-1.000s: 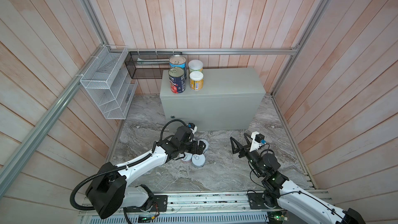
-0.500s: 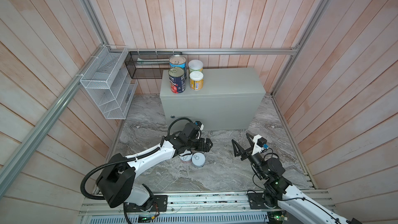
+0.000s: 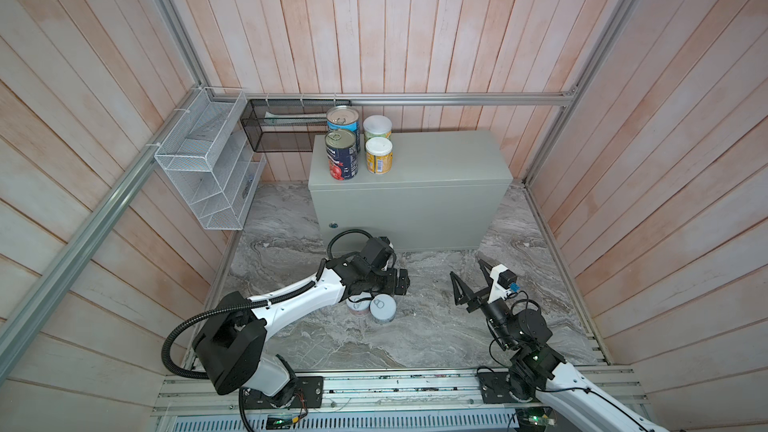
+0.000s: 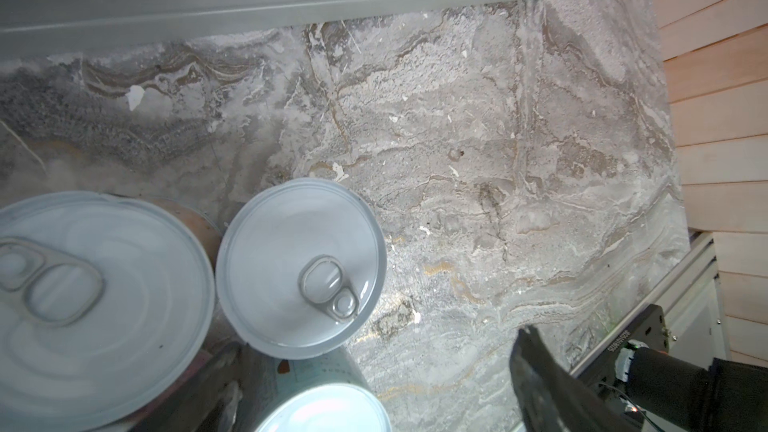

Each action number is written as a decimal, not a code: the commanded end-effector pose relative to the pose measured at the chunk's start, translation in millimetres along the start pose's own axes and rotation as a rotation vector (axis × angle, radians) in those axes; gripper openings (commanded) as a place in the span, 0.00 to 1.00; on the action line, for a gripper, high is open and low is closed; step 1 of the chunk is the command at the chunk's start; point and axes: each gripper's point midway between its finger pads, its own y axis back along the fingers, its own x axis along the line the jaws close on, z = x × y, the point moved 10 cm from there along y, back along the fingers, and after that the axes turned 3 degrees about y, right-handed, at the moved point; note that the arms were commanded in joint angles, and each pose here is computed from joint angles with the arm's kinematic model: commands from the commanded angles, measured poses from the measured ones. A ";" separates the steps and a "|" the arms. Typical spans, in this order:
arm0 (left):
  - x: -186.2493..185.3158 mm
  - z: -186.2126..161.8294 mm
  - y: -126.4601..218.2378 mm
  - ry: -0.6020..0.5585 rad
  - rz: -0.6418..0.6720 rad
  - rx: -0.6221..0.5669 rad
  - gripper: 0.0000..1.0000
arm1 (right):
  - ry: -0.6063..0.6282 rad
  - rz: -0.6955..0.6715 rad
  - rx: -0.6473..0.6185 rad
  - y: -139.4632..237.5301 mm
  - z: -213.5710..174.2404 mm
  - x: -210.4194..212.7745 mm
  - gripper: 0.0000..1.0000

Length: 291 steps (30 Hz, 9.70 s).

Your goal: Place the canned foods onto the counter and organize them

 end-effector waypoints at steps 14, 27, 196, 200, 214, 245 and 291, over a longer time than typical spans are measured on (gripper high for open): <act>-2.2 4.4 -16.7 0.017 0.092 0.039 1.00 | -0.007 -0.020 0.042 -3.3 -5.8 -1.8 0.98; -8.9 16.1 -35.5 -0.058 0.183 0.034 1.00 | -0.009 -0.008 0.057 -5.2 -6.4 -0.5 0.98; 23.3 36.7 84.4 -0.049 -0.286 0.077 0.49 | 0.129 0.669 0.271 -121.9 -28.3 144.2 0.91; 22.2 36.3 85.7 -0.044 -0.297 0.085 0.49 | 0.117 0.669 0.259 -124.7 -29.8 145.6 0.89; 20.5 35.2 84.8 -0.011 -0.339 0.083 0.49 | 0.089 0.690 0.251 -137.0 -37.1 152.6 0.82; 29.5 29.2 84.1 0.039 -0.266 0.045 1.00 | 0.017 0.550 0.179 -127.6 -17.4 134.7 0.49; 67.3 -16.1 103.0 0.016 -0.194 -0.424 1.00 | 0.106 0.260 -0.194 -173.2 236.9 80.8 0.53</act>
